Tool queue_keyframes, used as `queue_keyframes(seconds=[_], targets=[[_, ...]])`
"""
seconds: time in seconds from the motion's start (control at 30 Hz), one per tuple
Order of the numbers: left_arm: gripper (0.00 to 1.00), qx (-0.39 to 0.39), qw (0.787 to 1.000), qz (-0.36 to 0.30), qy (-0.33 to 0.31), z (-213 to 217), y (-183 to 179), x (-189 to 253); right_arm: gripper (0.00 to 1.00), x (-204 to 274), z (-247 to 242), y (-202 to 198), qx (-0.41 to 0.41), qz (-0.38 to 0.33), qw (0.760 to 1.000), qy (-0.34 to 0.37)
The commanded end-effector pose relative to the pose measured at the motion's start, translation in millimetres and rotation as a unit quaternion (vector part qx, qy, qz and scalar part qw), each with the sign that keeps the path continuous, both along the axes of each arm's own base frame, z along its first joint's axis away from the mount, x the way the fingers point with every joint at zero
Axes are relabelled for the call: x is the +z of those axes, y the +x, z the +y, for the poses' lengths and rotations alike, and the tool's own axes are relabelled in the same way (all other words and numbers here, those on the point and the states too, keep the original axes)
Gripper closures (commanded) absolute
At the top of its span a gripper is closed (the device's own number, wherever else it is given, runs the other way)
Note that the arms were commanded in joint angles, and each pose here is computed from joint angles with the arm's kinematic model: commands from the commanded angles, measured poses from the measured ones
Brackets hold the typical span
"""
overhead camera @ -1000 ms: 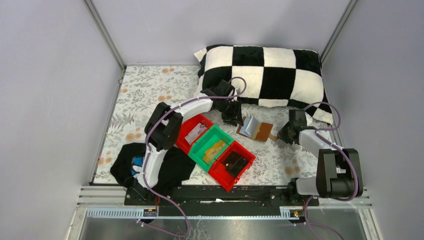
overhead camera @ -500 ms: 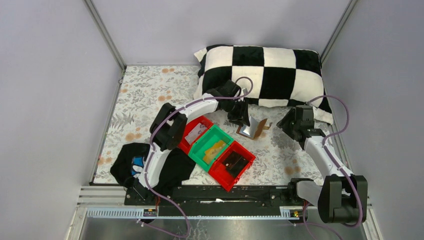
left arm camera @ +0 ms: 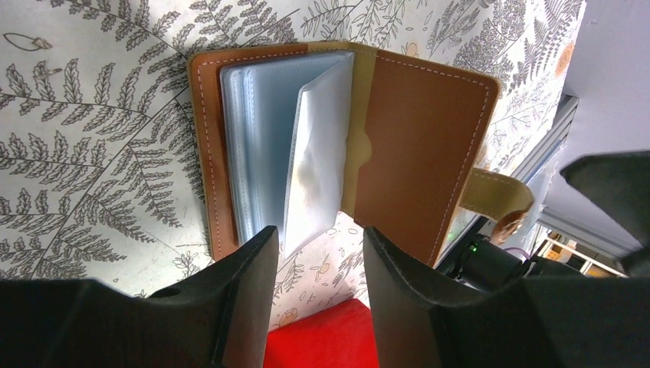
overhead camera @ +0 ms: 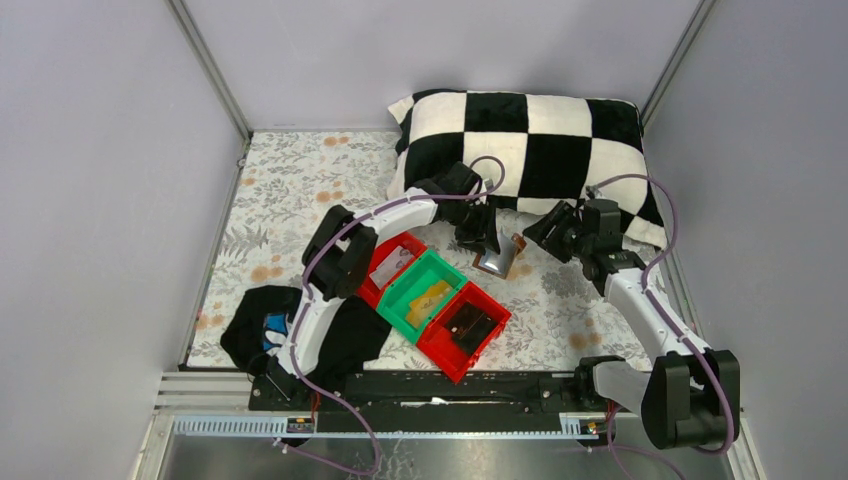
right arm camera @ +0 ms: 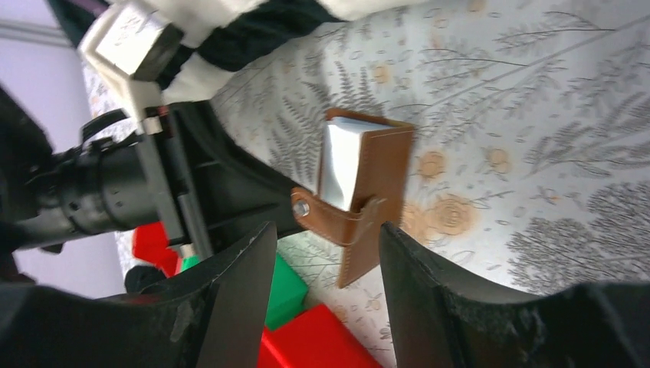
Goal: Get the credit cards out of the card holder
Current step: Open the card holder at the center of the board.
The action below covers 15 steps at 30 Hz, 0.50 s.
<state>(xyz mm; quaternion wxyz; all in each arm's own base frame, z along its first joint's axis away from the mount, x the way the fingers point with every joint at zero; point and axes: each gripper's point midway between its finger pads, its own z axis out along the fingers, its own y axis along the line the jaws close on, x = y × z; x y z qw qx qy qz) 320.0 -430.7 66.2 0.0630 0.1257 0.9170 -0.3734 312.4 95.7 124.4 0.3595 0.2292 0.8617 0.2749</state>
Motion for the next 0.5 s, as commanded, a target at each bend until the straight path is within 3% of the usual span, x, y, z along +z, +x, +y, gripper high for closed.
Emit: queue_keyframes(seconds=[0.0,0.17,0.47], targets=[[0.51,-0.008,0.999,-0.02,-0.038,-21.7,6.7,20.2,0.41,39.7,29.8,9.9,0.044,-0.057,0.997,0.034],[0.51,-0.023,0.998,-0.013,-0.055,-36.1,-3.8,22.9,0.44,42.7,36.8,12.2,0.034,-0.064,0.996,0.05],[0.51,-0.05,0.997,-0.001,-0.065,-54.8,-24.5,17.5,0.65,13.8,33.2,13.8,0.008,-0.015,0.999,0.05]])
